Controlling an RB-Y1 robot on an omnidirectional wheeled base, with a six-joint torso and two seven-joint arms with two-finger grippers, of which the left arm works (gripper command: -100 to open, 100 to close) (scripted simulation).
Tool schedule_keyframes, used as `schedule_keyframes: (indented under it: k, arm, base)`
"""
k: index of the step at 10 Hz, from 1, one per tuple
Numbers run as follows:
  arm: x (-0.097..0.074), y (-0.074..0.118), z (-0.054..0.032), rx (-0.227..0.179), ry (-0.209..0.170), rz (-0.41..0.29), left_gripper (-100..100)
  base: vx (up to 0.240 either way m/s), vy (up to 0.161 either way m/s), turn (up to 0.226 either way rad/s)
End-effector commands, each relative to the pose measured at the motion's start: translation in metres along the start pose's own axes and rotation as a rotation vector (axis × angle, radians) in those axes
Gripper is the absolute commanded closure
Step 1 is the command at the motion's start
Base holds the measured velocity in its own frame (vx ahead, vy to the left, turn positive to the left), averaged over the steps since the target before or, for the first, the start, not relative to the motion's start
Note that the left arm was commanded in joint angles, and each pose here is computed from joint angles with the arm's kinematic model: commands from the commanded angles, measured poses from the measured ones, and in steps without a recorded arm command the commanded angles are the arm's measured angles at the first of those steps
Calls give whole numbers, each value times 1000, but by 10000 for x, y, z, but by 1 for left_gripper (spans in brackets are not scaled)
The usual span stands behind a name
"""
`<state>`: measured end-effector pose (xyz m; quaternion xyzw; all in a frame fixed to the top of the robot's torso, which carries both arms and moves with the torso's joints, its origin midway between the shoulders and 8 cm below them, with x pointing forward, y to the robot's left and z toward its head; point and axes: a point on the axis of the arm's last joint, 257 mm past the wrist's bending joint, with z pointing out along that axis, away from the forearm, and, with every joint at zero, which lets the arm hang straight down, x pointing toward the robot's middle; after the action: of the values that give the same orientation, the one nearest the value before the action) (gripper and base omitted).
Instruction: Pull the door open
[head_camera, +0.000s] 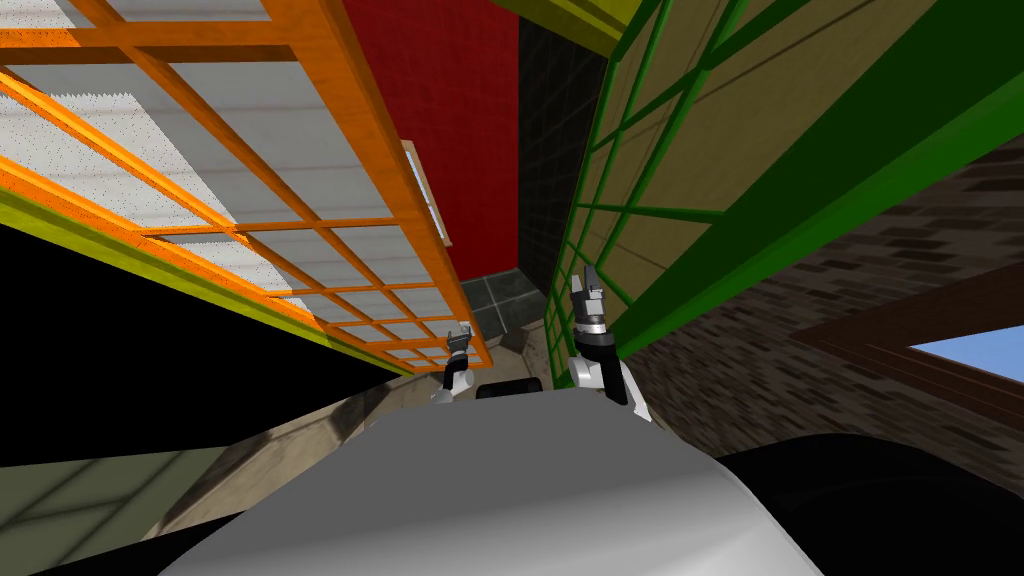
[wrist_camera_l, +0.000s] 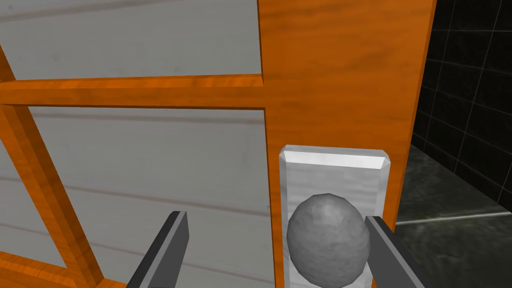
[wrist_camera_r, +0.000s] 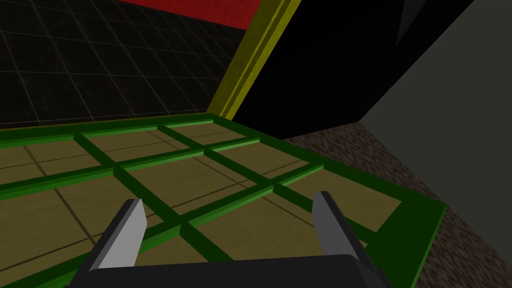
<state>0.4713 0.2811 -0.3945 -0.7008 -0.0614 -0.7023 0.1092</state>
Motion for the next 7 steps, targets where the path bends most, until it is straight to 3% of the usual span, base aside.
schedule_keyframes:
  k: [1, 5, 6, 7]
  arm:
    - [42, -270, 71, 37, 18, 26, 100]
    - [47, -293, 79, 36, 20, 29, 100]
    - [158, -229, 125, 30, 45, 8, 100]
    - [47, -293, 79, 36, 20, 29, 100]
  base:
    - [-86, -8, 46]
    - [-78, -6, 10]
    - [-10, 17, 29]
    - [8, 20, -45]
